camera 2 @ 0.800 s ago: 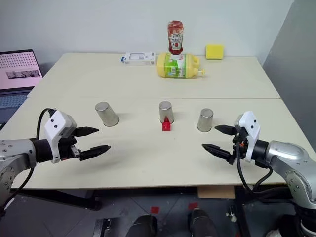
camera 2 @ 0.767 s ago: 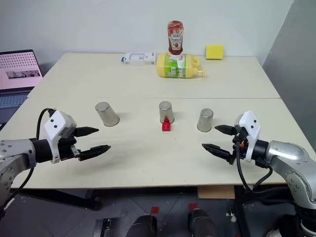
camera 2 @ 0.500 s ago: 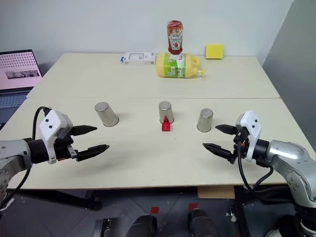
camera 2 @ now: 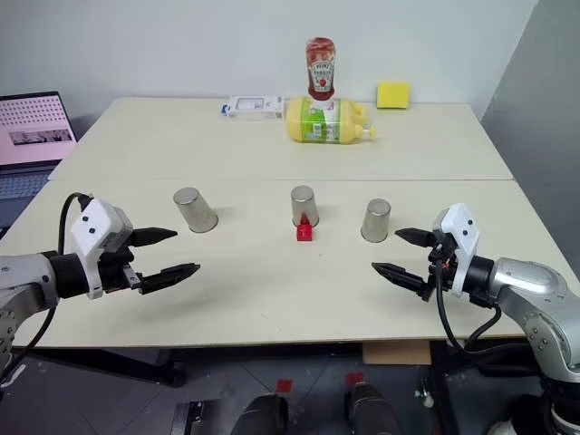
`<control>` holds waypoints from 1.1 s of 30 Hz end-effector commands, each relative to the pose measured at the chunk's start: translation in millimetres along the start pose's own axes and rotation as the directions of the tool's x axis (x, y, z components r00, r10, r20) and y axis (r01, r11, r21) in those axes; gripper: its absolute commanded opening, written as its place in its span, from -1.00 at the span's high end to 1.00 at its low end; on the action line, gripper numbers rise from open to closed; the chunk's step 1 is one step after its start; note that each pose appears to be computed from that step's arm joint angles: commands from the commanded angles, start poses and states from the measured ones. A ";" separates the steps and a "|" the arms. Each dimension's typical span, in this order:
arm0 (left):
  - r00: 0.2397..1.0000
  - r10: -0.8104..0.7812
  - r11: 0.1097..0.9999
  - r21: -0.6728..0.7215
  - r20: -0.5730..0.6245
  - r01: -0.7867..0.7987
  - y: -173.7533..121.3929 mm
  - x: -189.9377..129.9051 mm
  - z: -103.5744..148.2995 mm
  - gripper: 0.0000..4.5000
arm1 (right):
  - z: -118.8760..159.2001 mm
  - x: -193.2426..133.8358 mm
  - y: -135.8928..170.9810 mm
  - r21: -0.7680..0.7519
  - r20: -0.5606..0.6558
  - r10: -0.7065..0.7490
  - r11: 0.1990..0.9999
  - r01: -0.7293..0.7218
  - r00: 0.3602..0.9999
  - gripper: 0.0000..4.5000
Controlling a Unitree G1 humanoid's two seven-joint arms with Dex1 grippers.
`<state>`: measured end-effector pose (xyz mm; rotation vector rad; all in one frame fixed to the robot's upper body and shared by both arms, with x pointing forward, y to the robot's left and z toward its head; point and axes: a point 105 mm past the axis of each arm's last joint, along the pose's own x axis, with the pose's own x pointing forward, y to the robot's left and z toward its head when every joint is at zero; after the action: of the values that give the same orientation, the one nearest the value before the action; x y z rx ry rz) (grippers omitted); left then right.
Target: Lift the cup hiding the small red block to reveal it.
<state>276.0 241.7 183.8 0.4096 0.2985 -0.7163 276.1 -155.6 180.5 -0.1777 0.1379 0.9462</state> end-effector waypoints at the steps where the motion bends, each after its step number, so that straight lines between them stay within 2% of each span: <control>1: 1.000 0.011 0.999 0.040 0.011 -0.011 2.3 -3.7 7.1 -0.98 | 11.5 -1.8 2.1 -0.041 0.033 -0.005 0.999 0.007 0.999 -1.00; 19: 1.000 -0.009 0.999 0.047 0.017 0.008 2.0 4.0 9.8 -0.98 | 21.5 3.1 3.4 -0.052 0.055 -0.011 0.999 0.014 0.998 -1.00; 33: 1.000 0.007 0.998 0.065 0.023 -0.008 8.7 7.3 12.8 -0.98 | 18.4 0.3 1.3 -0.067 0.035 -0.009 0.998 0.011 0.999 -1.00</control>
<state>287.5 238.3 184.5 0.4284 0.2865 -0.7285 279.2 -152.3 187.2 -0.1871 0.1188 0.9302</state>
